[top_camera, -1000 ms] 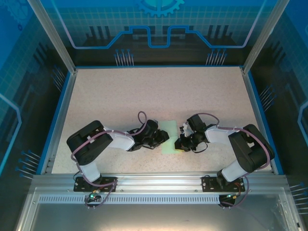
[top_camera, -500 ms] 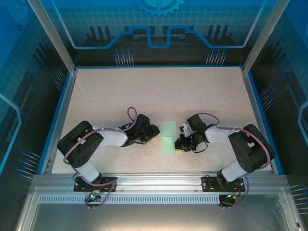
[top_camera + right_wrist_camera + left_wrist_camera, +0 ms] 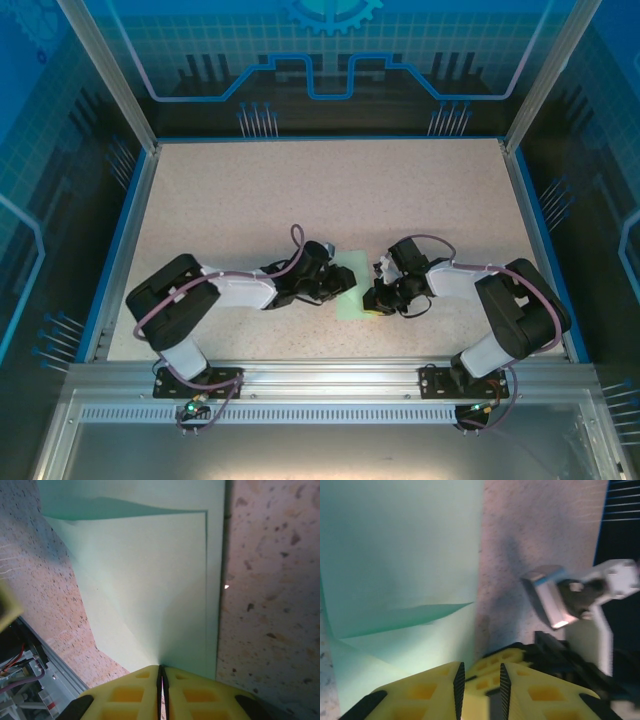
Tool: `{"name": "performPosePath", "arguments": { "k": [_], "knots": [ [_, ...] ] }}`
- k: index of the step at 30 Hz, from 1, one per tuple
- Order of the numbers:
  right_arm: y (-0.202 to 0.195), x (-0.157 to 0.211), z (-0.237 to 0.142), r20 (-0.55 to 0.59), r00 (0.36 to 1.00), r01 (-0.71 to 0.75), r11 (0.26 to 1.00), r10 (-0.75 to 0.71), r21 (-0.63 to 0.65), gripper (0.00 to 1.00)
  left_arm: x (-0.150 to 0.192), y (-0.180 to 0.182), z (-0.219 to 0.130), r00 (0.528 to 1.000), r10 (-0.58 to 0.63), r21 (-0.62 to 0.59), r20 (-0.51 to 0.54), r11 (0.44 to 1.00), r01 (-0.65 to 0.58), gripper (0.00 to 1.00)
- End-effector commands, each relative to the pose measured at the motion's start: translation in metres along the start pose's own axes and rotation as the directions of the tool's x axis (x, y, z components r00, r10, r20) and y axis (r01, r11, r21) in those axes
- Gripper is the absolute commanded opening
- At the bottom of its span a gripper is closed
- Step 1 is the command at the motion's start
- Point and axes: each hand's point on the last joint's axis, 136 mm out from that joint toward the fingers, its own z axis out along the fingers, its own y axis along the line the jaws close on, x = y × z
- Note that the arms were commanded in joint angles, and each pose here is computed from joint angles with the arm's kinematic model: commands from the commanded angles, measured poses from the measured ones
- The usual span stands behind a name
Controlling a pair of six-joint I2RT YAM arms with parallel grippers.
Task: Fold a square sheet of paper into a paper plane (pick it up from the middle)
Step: Fold the triangle a second time at the center of the table.
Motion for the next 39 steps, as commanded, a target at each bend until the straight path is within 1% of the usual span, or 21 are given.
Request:
{"name": "performPosePath", "arguments": {
  "k": [1, 6, 9, 11, 14, 16, 18, 21, 25, 30, 33, 36, 39],
  "knots": [
    [-0.031, 0.003, 0.006, 0.013, 0.999, -0.041, 0.991, 0.04, 0.127, 0.14, 0.004, -0.001, 0.013, 0.999, -0.023, 0.029, -0.034, 0.999, 0.024, 0.29],
    [-0.024, 0.001, 0.003, 0.019, 0.999, -0.03, 0.994, 0.028, 0.104, 0.14, 0.003, 0.021, 0.022, 1.0, -0.023, -0.038, -0.02, 0.999, 0.022, 0.29],
    [-0.012, 0.001, -0.004, 0.036, 0.999, 0.005, 0.997, -0.008, 0.074, 0.17, 0.003, 0.032, 0.024, 1.0, -0.027, -0.075, -0.016, 0.997, 0.026, 0.29],
    [0.002, 0.0, -0.008, 0.039, 0.998, 0.051, 0.998, -0.053, 0.048, 0.18, 0.004, 0.036, 0.025, 0.999, -0.034, -0.083, -0.012, 0.996, 0.033, 0.28],
    [0.02, -0.005, -0.012, 0.057, 0.994, 0.094, 0.995, -0.096, 0.035, 0.16, 0.003, 0.039, 0.023, 0.999, -0.041, -0.091, -0.005, 0.995, 0.04, 0.28],
    [0.025, -0.009, -0.014, 0.072, 0.992, 0.102, 0.994, -0.104, 0.042, 0.15, 0.003, 0.04, 0.022, 0.999, -0.04, -0.096, -0.004, 0.995, 0.04, 0.28],
    [0.033, -0.013, -0.014, 0.079, 0.99, 0.116, 0.993, -0.117, 0.011, 0.15, 0.003, 0.039, 0.021, 0.999, -0.039, -0.097, -0.002, 0.995, 0.039, 0.28],
    [0.04, -0.015, -0.009, 0.057, 0.99, 0.129, 0.992, -0.129, -0.002, 0.14, 0.002, 0.039, 0.021, 0.999, -0.04, -0.101, 0.001, 0.994, 0.04, 0.28],
    [0.04, -0.016, 0.003, 0.028, 0.992, 0.121, 0.993, -0.121, 0.003, 0.13, 0.001, 0.039, 0.021, 0.999, -0.045, -0.102, 0.005, 0.994, 0.045, 0.28],
    [0.028, -0.015, 0.015, 0.005, 0.995, 0.096, 0.995, -0.096, 0.025, 0.12, 0.001, 0.038, 0.021, 0.999, -0.05, -0.098, 0.007, 0.994, 0.05, 0.28],
    [0.014, -0.014, 0.016, 0.011, 0.997, 0.071, 0.995, -0.072, 0.072, 0.11, 0.0, 0.04, 0.019, 0.998, -0.052, -0.104, 0.017, 0.993, 0.054, 0.28],
    [0.01, -0.011, 0.016, 0.01, 0.999, 0.05, 0.998, -0.051, 0.044, 0.11, 0.0, 0.04, 0.018, 0.998, -0.051, -0.109, 0.021, 0.993, 0.053, 0.28],
    [0.003, -0.005, 0.017, -0.004, 0.999, 0.047, 0.997, -0.047, 0.058, 0.12, 0.0, 0.04, 0.018, 0.999, -0.051, -0.108, 0.019, 0.993, 0.053, 0.28]
  ]
}}
